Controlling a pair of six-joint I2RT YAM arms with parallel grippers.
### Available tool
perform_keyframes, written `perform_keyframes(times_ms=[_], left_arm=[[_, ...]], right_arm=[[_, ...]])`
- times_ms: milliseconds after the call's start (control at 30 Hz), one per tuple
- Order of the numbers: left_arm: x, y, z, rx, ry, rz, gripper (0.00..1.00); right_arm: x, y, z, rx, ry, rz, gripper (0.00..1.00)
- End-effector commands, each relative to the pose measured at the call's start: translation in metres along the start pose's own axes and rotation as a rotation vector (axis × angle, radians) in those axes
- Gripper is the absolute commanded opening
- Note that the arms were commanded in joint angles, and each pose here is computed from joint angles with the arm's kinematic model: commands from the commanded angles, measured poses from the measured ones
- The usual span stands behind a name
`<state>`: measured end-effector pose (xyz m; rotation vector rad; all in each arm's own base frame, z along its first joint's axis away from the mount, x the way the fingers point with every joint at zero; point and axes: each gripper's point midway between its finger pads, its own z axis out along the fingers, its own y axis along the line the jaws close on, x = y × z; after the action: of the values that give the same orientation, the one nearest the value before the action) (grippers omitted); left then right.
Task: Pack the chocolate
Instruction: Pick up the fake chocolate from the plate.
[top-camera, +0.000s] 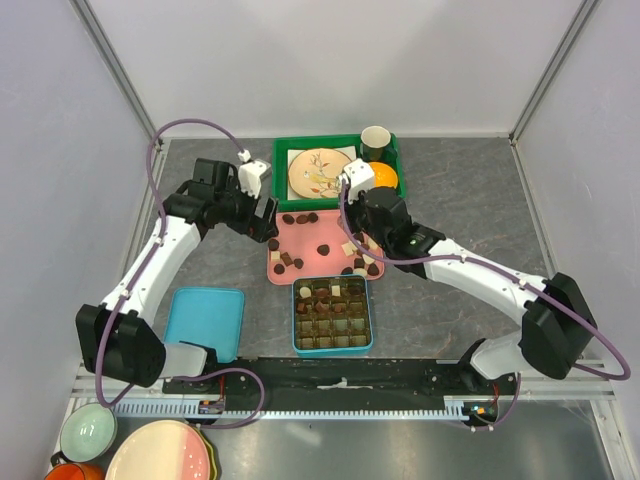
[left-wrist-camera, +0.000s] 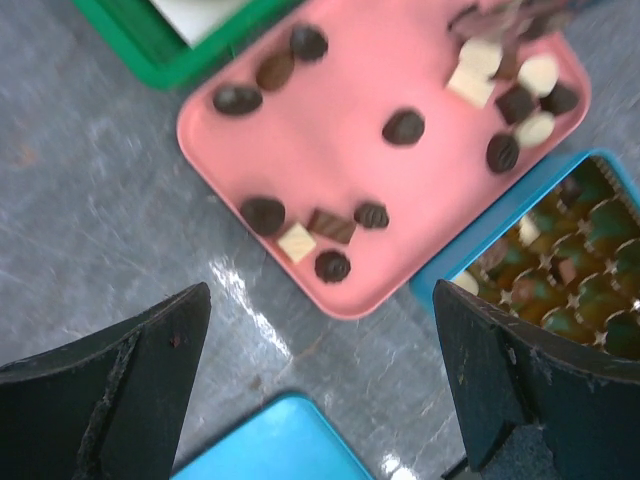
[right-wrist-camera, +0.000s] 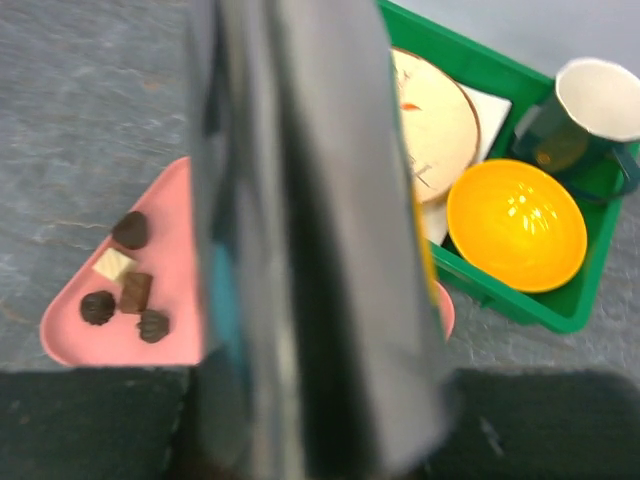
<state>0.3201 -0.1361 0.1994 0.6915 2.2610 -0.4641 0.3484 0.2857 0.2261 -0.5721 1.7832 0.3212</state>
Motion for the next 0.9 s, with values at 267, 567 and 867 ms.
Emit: perform_keyframes(times_ms=[267, 567, 867], left_arm=[[0.027, 0.015, 0.011, -0.047, 0.036, 0.085, 0.99], [0.026, 0.017, 0.009, -0.059, 0.029, 0.089, 0.99], [0.023, 0.017, 0.006, -0.067, 0.021, 0.099, 0.99]], right_arm=[[0.01, -0.011, 0.0, 0.077, 0.004, 0.105, 0.33], [0.024, -0.004, 0.002, 0.052, 0.017, 0.146, 0.44], [0.032, -0.005, -0.003, 0.056, 0.034, 0.161, 0.4]])
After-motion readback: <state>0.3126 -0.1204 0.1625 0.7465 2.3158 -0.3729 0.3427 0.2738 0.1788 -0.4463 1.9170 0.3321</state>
